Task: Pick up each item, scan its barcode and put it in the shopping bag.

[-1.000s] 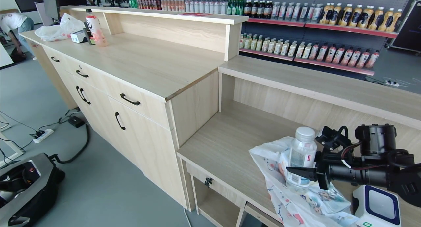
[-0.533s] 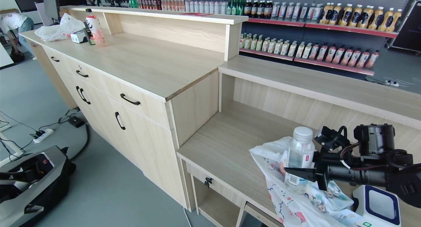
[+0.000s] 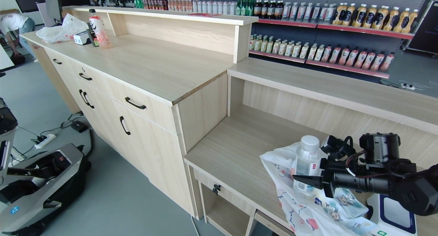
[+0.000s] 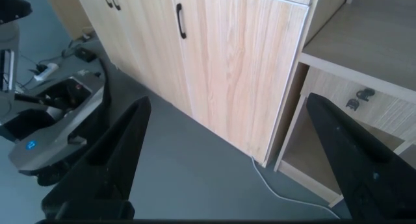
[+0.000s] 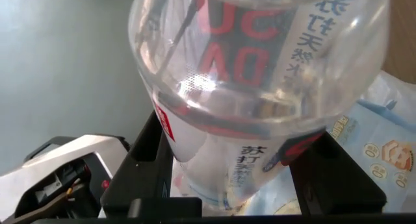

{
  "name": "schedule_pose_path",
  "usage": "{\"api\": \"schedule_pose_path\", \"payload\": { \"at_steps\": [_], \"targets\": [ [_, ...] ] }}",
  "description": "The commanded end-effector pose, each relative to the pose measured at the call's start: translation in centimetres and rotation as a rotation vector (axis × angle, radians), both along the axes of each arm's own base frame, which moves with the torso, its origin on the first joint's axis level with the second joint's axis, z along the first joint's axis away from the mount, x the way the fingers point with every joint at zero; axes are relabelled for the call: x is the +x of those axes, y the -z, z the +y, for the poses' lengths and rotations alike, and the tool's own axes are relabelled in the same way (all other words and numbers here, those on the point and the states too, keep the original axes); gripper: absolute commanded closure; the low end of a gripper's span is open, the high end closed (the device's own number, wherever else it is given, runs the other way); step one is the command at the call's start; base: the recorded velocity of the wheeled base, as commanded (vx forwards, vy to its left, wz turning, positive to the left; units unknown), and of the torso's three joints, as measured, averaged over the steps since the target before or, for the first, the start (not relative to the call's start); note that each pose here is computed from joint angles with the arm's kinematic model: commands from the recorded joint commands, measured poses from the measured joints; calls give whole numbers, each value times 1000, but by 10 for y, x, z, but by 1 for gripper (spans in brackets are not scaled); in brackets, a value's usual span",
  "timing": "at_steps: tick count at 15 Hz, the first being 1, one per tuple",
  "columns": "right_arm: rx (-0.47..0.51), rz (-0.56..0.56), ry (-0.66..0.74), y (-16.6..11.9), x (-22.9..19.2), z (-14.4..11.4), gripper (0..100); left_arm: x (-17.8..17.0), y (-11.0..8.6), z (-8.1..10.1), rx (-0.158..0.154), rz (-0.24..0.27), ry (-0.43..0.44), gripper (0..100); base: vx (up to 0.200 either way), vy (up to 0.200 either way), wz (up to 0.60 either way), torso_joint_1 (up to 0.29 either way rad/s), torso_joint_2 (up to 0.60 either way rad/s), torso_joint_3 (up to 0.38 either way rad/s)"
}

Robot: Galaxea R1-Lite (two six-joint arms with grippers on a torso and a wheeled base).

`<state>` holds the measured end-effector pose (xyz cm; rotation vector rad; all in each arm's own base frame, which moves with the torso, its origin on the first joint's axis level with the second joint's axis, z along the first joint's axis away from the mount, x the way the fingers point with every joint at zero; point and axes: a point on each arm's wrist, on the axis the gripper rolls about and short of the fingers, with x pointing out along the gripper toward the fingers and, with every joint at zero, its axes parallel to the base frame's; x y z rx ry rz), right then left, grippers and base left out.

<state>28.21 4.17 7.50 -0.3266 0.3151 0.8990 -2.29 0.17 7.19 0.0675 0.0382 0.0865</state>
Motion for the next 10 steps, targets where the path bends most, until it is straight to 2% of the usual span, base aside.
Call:
{"api": "schedule_pose_path", "payload": {
  "at_steps": [1,10],
  "targets": [
    [-3,27,-6,13,5,2,100,0,0,0,0,0,-1,0,0,0,0,0,0,0],
    [-3,5,0,28,15,1,100,0,0,0,0,0,-1,0,0,0,0,0,0,0]
  ]
}}
